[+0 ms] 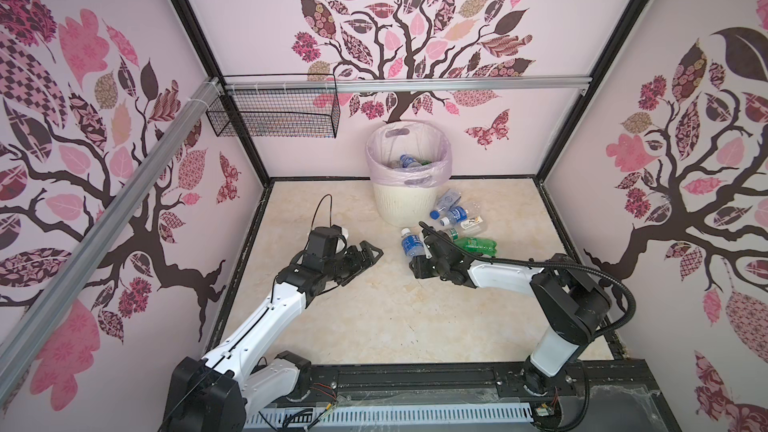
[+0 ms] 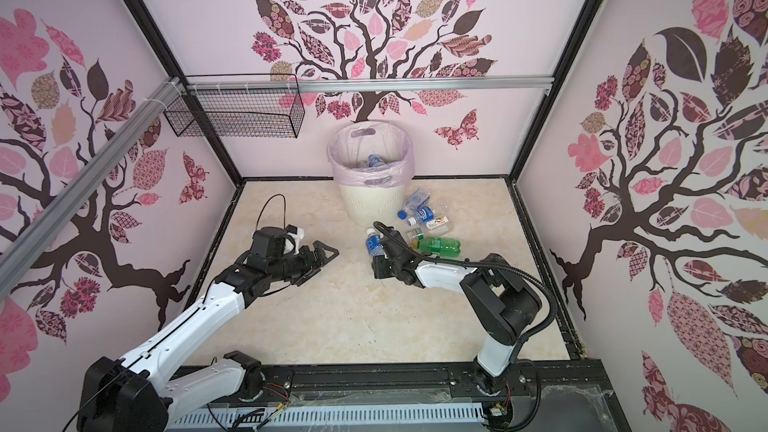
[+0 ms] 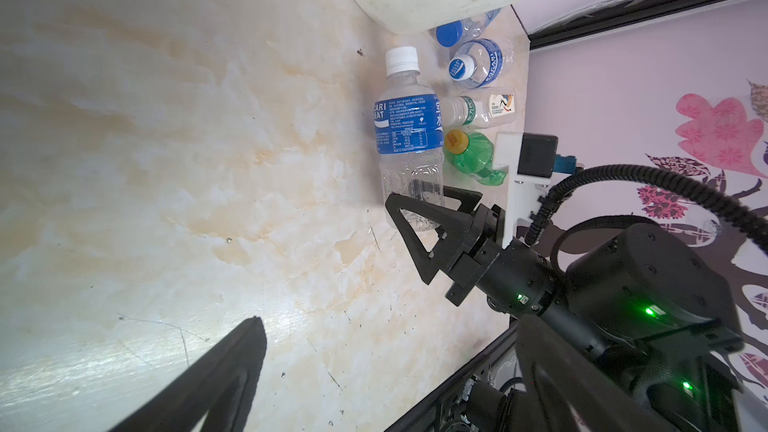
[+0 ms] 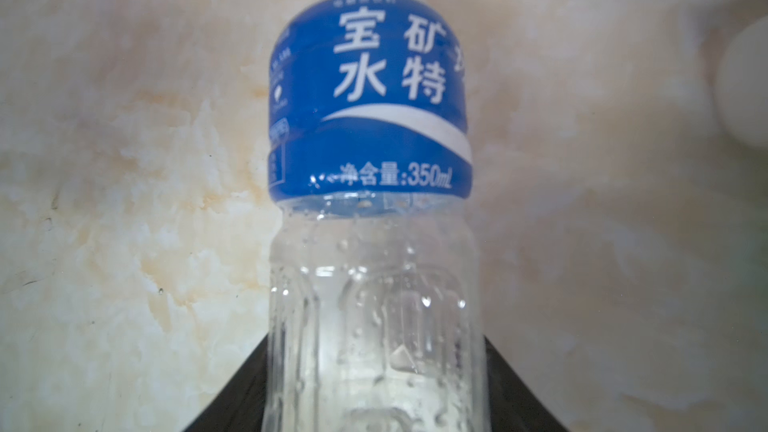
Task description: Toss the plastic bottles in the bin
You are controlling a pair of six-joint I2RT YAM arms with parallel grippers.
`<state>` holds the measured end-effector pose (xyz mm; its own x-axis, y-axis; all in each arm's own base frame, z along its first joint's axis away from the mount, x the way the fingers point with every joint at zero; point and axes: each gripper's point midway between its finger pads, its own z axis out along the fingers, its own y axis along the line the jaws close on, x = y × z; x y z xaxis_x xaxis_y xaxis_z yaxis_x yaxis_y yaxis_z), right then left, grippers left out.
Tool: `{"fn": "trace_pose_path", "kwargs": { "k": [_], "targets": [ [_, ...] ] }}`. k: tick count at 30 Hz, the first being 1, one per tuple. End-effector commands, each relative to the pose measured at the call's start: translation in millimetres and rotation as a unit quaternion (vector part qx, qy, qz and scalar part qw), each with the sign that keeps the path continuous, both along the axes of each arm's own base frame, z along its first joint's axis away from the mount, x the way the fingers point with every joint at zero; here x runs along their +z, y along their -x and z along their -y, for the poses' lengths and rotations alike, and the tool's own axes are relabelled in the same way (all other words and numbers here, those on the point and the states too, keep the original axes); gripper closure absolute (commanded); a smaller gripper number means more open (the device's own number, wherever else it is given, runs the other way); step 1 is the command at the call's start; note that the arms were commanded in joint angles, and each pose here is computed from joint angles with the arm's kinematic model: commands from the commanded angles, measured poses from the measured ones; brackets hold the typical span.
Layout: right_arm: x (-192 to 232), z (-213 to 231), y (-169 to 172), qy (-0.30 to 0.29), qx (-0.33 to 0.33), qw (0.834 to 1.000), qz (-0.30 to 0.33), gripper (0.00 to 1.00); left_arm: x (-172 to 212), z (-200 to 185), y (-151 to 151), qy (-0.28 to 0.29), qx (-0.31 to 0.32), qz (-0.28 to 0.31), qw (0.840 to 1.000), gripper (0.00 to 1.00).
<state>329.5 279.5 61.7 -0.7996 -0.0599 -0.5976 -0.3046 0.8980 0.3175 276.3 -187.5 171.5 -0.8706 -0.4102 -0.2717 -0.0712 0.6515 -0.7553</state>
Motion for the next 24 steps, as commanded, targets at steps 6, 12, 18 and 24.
{"fn": "trace_pose_path", "kwargs": {
  "k": [6, 12, 18, 24],
  "targets": [
    [48.2, 6.1, 16.5, -0.034, 0.013, 0.999, 0.033, 0.51, 22.3, 21.8, -19.7, 0.073, -0.007, -0.002, 0.997, 0.03],
    [85.4, 5.5, 25.4, -0.069, 0.025, 0.996, 0.059, 0.51, 43.2, 37.1, -40.9, 0.094, -0.023, 0.003, 0.995, 0.03],
    [110.9, -1.7, 34.7, -0.093, 0.054, 0.991, 0.079, 0.51, 63.7, 54.5, -58.6, 0.124, -0.046, 0.012, 0.991, 0.03],
    [125.9, -19.9, 44.7, -0.103, 0.093, 0.985, 0.101, 0.51, 64.6, 66.1, -62.4, 0.141, -0.062, 0.009, 0.988, 0.03]
  ]
}}
